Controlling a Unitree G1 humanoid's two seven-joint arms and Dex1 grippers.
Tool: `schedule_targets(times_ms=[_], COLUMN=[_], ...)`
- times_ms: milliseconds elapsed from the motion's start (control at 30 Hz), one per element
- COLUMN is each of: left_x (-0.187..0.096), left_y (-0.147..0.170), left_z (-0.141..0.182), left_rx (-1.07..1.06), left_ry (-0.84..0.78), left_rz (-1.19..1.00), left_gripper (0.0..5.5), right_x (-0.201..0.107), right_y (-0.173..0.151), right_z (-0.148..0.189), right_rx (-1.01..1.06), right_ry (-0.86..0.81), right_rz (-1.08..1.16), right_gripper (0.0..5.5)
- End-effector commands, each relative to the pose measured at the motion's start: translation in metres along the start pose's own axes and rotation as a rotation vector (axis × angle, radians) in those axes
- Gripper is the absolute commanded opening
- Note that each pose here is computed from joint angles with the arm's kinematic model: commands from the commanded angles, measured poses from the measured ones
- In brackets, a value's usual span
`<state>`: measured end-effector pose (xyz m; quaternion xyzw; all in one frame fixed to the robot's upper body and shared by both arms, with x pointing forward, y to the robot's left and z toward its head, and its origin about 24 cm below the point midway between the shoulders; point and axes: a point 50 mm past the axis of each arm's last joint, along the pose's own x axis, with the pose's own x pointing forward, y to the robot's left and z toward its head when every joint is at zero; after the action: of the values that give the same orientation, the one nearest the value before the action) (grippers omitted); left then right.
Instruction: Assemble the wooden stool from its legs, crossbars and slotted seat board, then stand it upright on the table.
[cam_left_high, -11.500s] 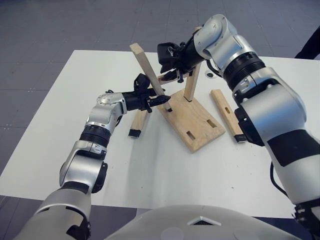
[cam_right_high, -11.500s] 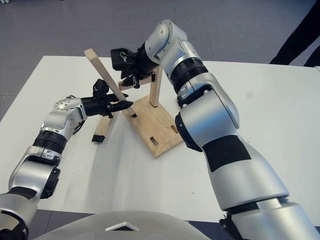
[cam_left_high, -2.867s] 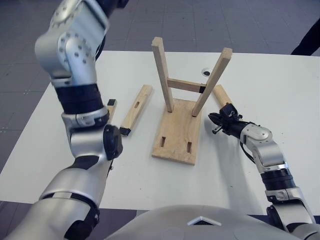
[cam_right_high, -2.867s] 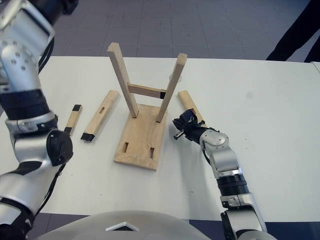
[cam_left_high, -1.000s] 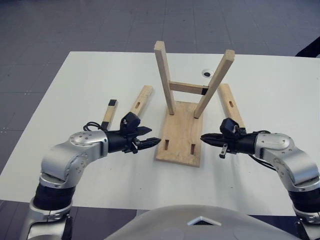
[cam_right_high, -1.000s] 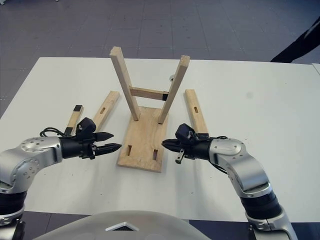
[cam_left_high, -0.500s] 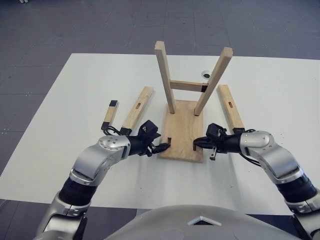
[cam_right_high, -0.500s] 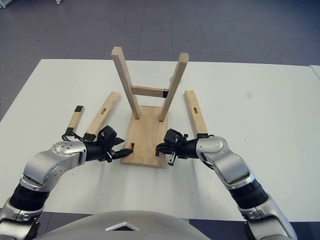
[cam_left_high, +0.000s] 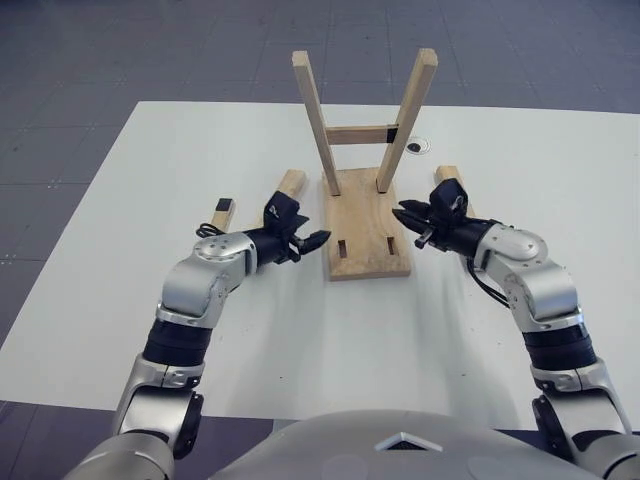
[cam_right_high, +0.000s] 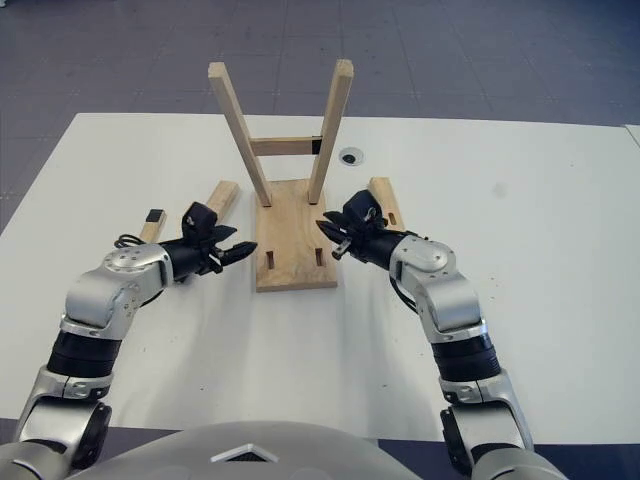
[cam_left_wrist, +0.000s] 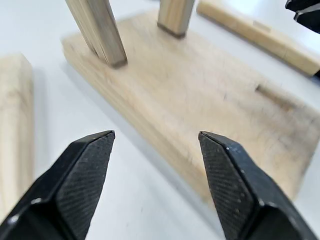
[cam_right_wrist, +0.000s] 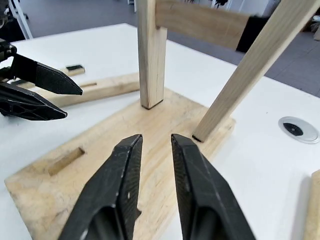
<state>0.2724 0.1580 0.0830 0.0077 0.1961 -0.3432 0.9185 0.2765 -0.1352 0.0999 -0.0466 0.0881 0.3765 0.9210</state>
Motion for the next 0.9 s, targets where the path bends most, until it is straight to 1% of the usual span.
schedule_targets(times_ms=[33,100,133,167,233,267,300,333,367,400,533,700,800,900], left_x=[-0.019,-0.036,-0.047,-0.056,-0.077,-0.085,-0.093,-0.101,-0.105,-0.109,-0.114,-0.111,-0.105,-0.101], left_y=[-0.005,-0.002,0.004,0.010,0.022,0.026,0.032,0.036,0.039,0.044,0.063,0.071,0.071,0.073], left_z=[0.022,0.022,0.017,0.010,-0.018,-0.031,-0.045,-0.056,-0.063,-0.069,-0.086,-0.108,-0.112,-0.117], left_rx=[0.062,0.098,0.121,0.132,0.103,0.093,0.088,0.073,0.064,0.049,-0.011,-0.100,-0.066,-0.039], left_ry=[-0.195,-0.274,-0.298,-0.302,-0.264,-0.237,-0.203,-0.183,-0.176,-0.178,-0.193,-0.151,-0.104,-0.049], left_rz=[0.069,0.226,0.335,0.431,0.586,0.630,0.668,0.691,0.702,0.708,0.685,0.595,0.535,0.524], left_gripper=[3.12,3.12,3.12,3.32,3.60,3.64,3.64,3.47,3.33,3.04,2.40,2.36,2.36,2.36], right_x=[-0.008,-0.012,-0.016,-0.018,-0.024,-0.025,-0.027,-0.027,-0.027,-0.027,-0.026,-0.026,-0.025,-0.025], right_y=[-0.005,-0.011,-0.015,-0.017,-0.022,-0.023,-0.023,-0.023,-0.023,-0.023,-0.020,-0.019,-0.017,-0.017], right_z=[0.008,-0.001,-0.007,-0.012,-0.022,-0.025,-0.027,-0.028,-0.028,-0.029,-0.029,-0.029,-0.030,-0.030], right_rx=[0.033,0.022,0.035,0.038,0.047,0.046,0.048,0.046,0.046,0.042,0.037,0.032,0.034,0.034], right_ry=[-0.076,-0.069,-0.057,-0.044,-0.013,-0.002,0.006,0.012,0.014,0.020,0.031,0.032,0.037,0.037], right_rz=[-0.141,-0.254,-0.310,-0.345,-0.401,-0.415,-0.423,-0.422,-0.419,-0.410,-0.384,-0.366,-0.355,-0.351], right_gripper=[1.77,2.19,2.24,2.28,2.28,2.28,2.28,2.28,2.28,2.28,2.28,2.28,2.28,2.28])
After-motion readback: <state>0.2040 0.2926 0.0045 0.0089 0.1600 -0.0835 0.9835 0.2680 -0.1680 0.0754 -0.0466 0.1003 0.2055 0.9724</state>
